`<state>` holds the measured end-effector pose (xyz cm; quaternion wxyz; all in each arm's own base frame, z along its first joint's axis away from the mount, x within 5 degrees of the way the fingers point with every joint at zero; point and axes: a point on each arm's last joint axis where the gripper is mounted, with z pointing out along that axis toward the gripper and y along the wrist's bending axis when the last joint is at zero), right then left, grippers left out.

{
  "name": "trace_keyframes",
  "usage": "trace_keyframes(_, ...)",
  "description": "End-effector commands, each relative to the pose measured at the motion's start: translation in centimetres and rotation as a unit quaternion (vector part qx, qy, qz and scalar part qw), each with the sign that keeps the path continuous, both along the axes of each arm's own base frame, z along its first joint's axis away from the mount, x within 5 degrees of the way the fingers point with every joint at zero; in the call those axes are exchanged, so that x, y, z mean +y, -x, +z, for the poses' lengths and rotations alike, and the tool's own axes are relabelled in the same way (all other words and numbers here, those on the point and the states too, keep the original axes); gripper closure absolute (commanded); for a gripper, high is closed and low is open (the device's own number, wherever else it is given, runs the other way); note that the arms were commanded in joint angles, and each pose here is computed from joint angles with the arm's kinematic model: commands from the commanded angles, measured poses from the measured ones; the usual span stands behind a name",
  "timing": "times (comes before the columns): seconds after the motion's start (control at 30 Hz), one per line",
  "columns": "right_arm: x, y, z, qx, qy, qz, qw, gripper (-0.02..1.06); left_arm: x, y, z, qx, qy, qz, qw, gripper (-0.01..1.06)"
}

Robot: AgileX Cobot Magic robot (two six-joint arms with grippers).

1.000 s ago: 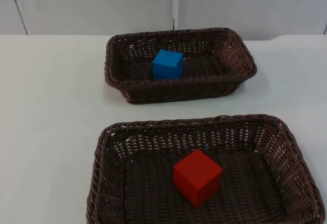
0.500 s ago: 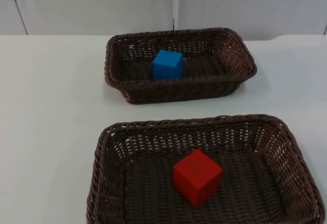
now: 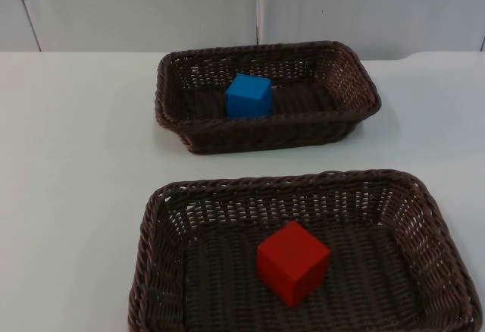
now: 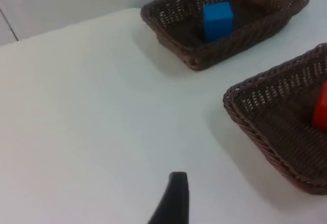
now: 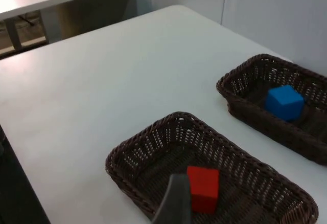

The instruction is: Pick up one cube with the left hand and place it into the upper basket. Pick up one cube with the right hand and place it into the lower basket.

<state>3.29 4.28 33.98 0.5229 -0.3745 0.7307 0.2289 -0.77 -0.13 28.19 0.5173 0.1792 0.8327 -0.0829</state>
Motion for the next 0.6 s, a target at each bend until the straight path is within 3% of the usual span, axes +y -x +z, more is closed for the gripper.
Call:
trace_keyframes(0.0, -1.2, 0.7, -0.3, 0.003, 0.004, -0.016, 0.9999, 0.34, 0.0, -0.2, -0.6, 0.011, 0.004, 0.009, 1.000, 0.28)
trace_keyframes(0.3, -4.3, 2.5, -1.3, 0.008, 0.010, -0.059, 0.9982, 0.34, 0.0, -0.2, -0.7, 0.015, 0.005, 0.010, 1.000, 0.28)
trace_keyframes(0.57, -6.0, 4.1, -2.1, 0.011, 0.001, -0.059, 0.9982, 0.34, 0.0, -0.2, -0.7, 0.015, 0.005, 0.010, 1.000, 0.28)
